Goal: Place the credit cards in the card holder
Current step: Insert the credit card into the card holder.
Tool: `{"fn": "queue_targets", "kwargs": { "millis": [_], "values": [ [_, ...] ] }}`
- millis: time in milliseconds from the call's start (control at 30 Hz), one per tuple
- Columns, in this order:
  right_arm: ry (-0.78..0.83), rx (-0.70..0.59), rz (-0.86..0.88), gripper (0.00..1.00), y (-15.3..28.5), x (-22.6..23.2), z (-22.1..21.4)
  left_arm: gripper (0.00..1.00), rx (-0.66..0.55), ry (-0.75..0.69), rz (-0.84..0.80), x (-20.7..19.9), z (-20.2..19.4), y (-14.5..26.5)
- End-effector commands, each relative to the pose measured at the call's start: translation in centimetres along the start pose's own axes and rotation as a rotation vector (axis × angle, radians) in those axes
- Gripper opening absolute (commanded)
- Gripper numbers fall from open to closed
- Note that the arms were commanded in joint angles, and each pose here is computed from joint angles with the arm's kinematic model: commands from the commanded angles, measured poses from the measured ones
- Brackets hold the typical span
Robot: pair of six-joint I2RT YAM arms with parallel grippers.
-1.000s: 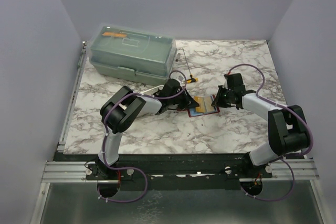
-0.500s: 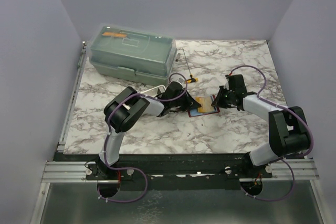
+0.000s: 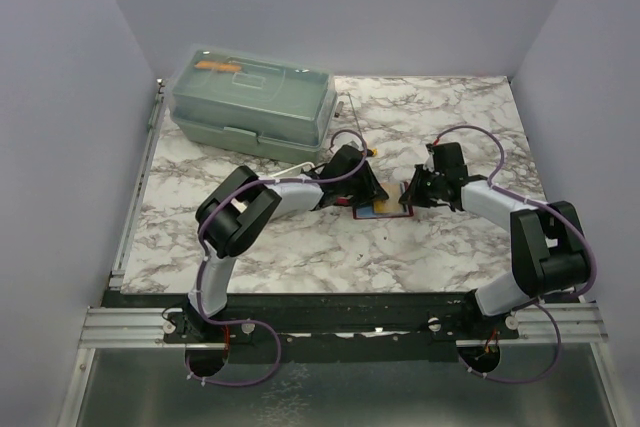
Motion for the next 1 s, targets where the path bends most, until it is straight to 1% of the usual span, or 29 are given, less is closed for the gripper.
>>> {"fn": "queue_targets", "kwargs": {
  "millis": [0,167,300,367,433,567,600,667,733,833,900,967],
  "values": [
    [-0.011,0.185,-0.051,0.0,-0.4,-1.2,-3.8,0.48,0.003,-0.051,0.219,3.3,-0.4,0.8],
    [-0.012,0.184,-0.049,0.0,-0.4,-1.1,-3.6,0.52,0.012,-0.084,0.243,2.9,-0.6,0.3],
    [-0.026,0.161,-0.062,0.0,-0.2,-1.2,-3.7,0.54,0.116,-0.133,0.196,1.1,-2.7,-1.3],
    [-0.032,0.145,-0.068,0.0,0.0,-1.2,-3.5,0.59,0.087,-0.131,0.206,1.3,-2.3,-0.8],
    [-0.033,0.129,-0.069,0.0,0.4,-1.1,-3.3,0.62,0.061,-0.134,0.211,1.7,-1.3,0.3],
    [-0.034,0.103,-0.067,0.02,1.1,-1.1,-2.8,0.7,0.064,-0.121,0.178,1.9,0.3,2.0],
    [-0.034,0.105,-0.063,0.03,1.2,-1.0,-2.7,0.71,0.064,-0.123,0.169,1.7,0.5,2.4],
    [-0.032,0.112,-0.049,0.06,1.3,-0.9,-2.7,0.71,0.068,-0.131,0.148,1.2,0.6,2.9],
    [-0.029,0.117,-0.033,0.14,1.4,-0.7,-2.7,0.71,0.064,-0.135,0.133,0.8,0.7,3.2],
    [-0.025,0.113,-0.029,0.18,1.6,-0.6,-2.5,0.7,0.083,-0.145,0.119,0.8,0.6,2.8],
    [-0.021,0.112,-0.026,0.22,1.8,-0.5,-2.4,0.67,0.112,-0.138,0.097,0.8,0.4,2.2],
    [-0.019,0.111,-0.032,0.23,1.8,-0.5,-2.3,0.64,0.124,-0.131,0.072,0.7,0.2,1.8]
  ]
}}
Point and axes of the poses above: each gripper's point midway between its finger pads, its own y axis back along the fingers, its own x axis along the line the jaws close on, z = x × y, the point moved 9 cm from there along y, back along the fingers, and after that the axes turned 3 degrees about y, right-handed, at the moved point
